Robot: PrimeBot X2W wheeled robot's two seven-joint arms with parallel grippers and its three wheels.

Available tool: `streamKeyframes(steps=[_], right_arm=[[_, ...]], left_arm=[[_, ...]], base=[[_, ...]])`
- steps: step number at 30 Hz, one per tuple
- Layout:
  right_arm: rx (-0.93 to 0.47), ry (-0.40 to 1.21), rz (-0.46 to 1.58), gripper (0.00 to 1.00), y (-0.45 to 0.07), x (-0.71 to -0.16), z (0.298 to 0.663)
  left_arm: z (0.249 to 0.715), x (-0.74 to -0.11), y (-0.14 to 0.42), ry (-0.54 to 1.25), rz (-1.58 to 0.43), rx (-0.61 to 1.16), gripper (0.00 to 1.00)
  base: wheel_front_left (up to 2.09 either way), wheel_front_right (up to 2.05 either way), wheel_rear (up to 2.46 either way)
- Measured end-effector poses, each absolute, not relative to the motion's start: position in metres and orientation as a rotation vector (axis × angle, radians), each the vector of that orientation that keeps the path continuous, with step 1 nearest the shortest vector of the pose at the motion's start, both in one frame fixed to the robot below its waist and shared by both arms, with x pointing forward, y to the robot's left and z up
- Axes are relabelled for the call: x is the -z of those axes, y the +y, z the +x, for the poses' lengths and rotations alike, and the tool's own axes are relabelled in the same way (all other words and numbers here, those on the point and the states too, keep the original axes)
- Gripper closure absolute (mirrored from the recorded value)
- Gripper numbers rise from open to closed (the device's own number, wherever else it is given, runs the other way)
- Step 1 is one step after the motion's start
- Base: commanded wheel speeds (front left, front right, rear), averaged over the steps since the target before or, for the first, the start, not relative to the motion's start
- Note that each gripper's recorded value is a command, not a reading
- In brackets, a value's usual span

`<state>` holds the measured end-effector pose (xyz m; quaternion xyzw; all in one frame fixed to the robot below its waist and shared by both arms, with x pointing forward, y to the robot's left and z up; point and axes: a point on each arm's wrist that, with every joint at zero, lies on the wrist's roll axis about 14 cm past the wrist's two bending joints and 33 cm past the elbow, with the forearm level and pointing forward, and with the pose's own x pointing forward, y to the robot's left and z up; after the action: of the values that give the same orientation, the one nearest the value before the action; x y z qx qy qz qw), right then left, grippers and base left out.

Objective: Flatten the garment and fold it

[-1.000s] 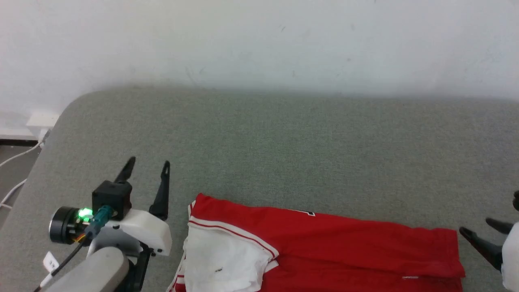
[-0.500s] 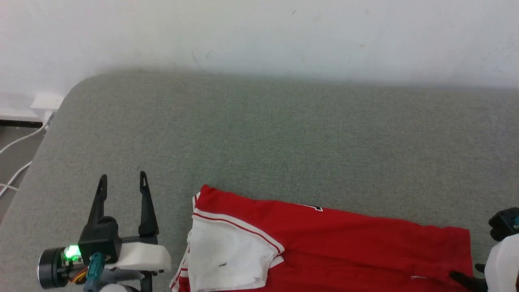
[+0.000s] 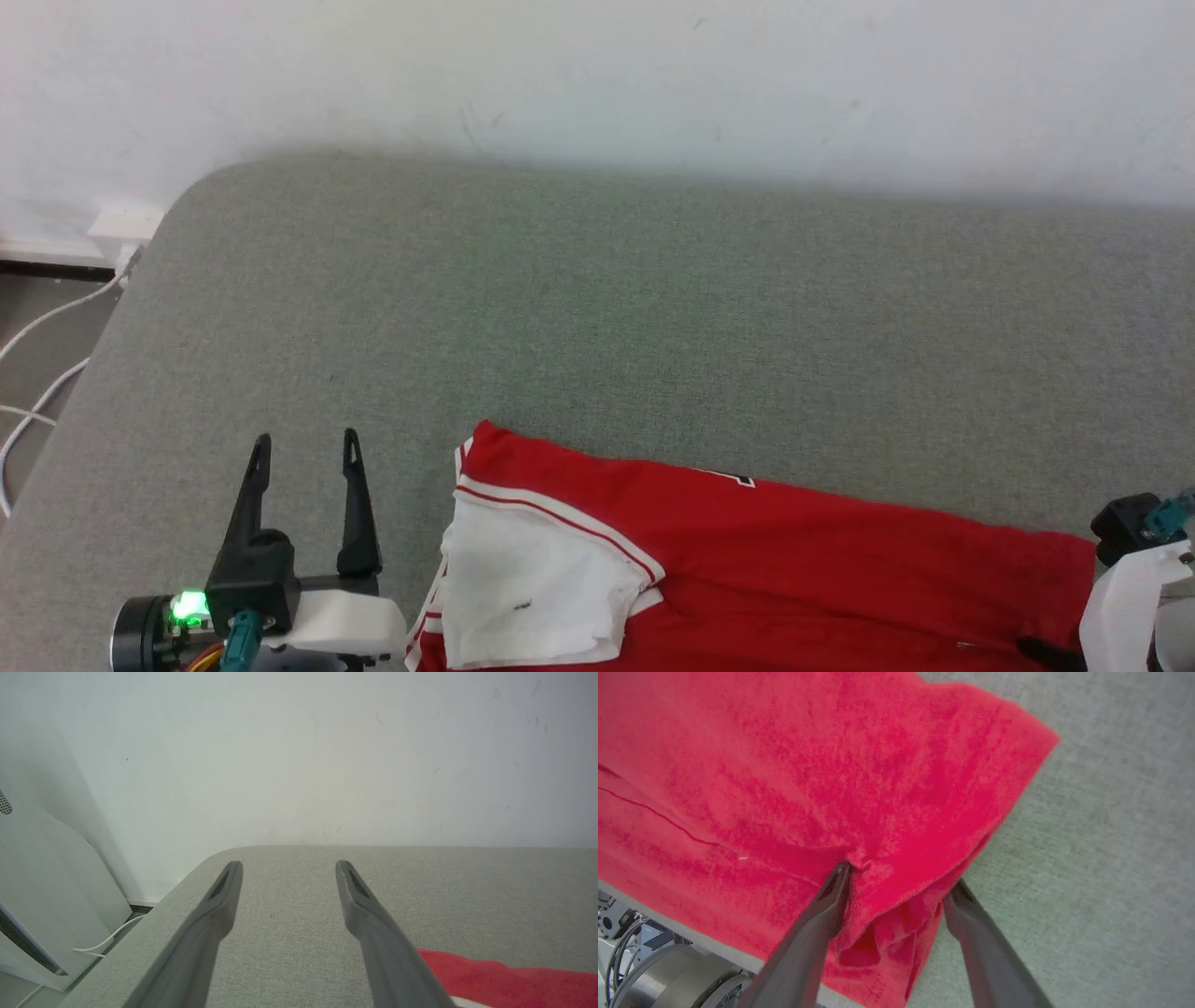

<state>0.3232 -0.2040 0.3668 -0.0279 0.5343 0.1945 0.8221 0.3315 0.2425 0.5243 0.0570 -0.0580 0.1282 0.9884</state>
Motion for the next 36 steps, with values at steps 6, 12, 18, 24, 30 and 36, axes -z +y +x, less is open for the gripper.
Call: streamKeyframes(steps=[6, 12, 18, 24, 30, 36], right_arm=[[-0.414, 1.089, -0.040, 1.00, -0.203, -0.374, 0.323], [-0.404, 0.998, -0.029, 1.00, -0.210, -0.397, 0.331], [-0.285, 0.920, -0.045, 1.00, -0.257, -0.426, 0.344], [-0.143, 0.942, -0.080, 1.00, -0.313, -0.432, 0.329], [-0.222, 0.870, -0.096, 1.00, -0.290, -0.450, 0.331], [-0.495, 0.789, -0.125, 1.00, -0.205, -0.476, 0.325]], left_arm=[[0.328, -0.525, 0.243, -0.122, 0.138, -0.247, 0.00], [0.326, -0.529, 0.238, -0.139, 0.152, -0.227, 0.00], [0.326, -0.532, 0.232, -0.152, 0.153, -0.210, 0.00], [0.321, -0.534, 0.230, -0.158, 0.157, -0.198, 0.00], [0.317, -0.531, 0.229, -0.153, 0.163, -0.191, 0.00], [0.318, -0.530, 0.230, -0.148, 0.163, -0.194, 0.00]], base=[[0.00, 0.00, 0.00], [0.00, 0.00, 0.00], [0.00, 0.00, 0.00], [0.00, 0.00, 0.00], [0.00, 0.00, 0.00], [0.00, 0.00, 0.00]])
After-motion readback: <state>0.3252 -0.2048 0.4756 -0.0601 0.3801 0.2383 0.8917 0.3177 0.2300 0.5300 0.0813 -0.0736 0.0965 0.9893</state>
